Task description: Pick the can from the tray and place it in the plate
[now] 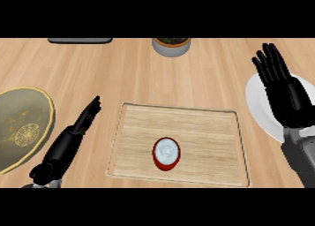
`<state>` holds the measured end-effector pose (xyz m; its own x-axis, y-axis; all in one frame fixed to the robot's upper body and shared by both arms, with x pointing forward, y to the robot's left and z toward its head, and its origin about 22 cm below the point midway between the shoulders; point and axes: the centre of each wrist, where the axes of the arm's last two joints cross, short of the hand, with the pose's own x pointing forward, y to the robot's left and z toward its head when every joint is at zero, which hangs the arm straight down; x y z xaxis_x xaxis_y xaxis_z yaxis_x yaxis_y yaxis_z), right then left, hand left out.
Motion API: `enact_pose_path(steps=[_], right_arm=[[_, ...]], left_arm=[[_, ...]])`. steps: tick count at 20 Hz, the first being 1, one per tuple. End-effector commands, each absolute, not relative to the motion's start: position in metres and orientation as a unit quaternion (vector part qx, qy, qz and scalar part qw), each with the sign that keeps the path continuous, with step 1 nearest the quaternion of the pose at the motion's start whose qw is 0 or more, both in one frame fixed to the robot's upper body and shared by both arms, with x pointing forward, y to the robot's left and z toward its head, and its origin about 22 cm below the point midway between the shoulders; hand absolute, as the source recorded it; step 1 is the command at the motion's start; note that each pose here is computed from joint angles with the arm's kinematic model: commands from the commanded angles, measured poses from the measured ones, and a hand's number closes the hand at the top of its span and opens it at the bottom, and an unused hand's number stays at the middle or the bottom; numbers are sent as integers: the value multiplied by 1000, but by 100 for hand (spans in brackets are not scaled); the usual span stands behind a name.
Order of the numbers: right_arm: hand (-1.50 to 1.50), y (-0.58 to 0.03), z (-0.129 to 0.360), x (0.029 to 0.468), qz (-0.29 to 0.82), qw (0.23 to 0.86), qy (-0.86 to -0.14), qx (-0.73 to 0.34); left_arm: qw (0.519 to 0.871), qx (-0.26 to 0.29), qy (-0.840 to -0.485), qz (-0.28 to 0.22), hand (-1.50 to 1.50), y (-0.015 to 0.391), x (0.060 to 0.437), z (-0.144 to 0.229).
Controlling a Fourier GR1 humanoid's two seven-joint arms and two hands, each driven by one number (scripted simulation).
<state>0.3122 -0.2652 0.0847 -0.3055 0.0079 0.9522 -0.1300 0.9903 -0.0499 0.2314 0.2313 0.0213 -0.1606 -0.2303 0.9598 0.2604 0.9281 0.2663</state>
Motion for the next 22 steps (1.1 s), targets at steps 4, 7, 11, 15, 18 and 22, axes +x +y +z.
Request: enact_pose_path(steps=[4, 7, 11, 15, 18, 22], right_arm=[[150, -206, 94, 318, 166, 585, -775, 170], [150, -251, 142, 325, 374, 478, -794, -46], [-150, -211, 23, 288, 126, 559, -817, 65], [-150, -218, -11, 279, 229, 548, -796, 120], [-150, -211, 13, 277, 324, 525, -783, 85], [-150, -209, 16, 275, 379, 523, -762, 51]], left_arm=[[696, 49, -710, -96, 0, 263, 259, 36], [730, 71, -674, -94, 0, 269, 246, 10], [755, 77, -651, -31, 0, 296, 267, 24], [759, 72, -646, -38, 0, 265, 281, 26], [757, 78, -648, -29, 0, 283, 275, 13], [754, 79, -651, -34, 0, 298, 289, 37]])
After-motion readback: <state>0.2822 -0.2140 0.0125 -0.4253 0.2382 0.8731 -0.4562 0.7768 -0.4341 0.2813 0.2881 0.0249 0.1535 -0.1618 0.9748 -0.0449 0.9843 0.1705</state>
